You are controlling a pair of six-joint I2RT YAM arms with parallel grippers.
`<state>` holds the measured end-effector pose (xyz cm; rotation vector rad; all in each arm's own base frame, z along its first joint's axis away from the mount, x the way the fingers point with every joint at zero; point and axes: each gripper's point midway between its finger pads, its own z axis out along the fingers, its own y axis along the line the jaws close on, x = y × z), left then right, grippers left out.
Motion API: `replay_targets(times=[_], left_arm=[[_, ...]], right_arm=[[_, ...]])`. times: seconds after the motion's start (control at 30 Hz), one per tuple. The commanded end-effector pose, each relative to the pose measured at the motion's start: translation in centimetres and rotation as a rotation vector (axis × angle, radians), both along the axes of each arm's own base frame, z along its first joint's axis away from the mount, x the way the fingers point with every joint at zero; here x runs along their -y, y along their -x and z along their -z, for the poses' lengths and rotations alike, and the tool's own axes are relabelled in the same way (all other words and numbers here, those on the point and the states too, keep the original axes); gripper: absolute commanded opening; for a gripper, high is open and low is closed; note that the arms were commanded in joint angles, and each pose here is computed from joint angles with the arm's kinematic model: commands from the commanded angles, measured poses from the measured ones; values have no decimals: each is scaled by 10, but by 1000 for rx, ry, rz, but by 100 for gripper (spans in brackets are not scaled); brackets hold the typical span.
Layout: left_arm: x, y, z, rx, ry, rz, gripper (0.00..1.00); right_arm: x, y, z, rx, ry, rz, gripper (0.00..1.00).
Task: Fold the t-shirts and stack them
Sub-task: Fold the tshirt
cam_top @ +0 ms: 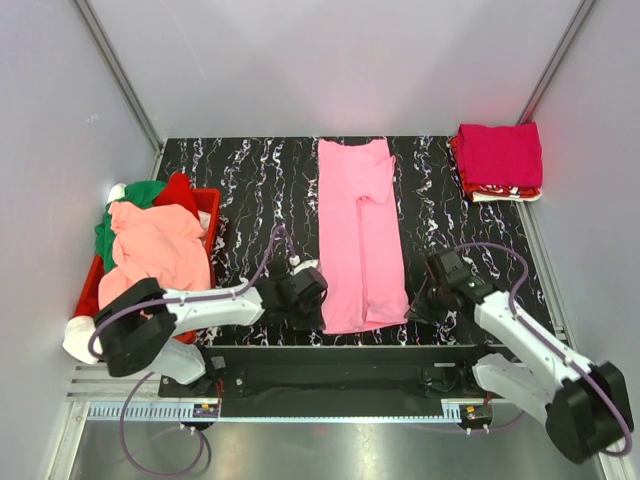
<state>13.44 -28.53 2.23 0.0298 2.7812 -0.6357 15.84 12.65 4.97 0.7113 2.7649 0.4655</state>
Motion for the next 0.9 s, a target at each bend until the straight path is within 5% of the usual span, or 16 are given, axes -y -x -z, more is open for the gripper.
replay_targets(times=[0.0, 0.27, 0.6, 0.87], left_arm=[[-7, 13, -22, -2, -4, 0, 0], [-5, 4, -97, 96, 11, 7, 0], [-16, -89, -160, 184, 26, -57, 0], [-21, -166, -145, 122, -28, -64, 0]], right_arm=[[-6, 22, -18, -8, -57, 11, 0], [-11, 11, -68, 90, -71, -14, 0], [-20, -107, -134, 303, 134, -54, 0], [-23, -207, -132, 311, 183, -73, 0]])
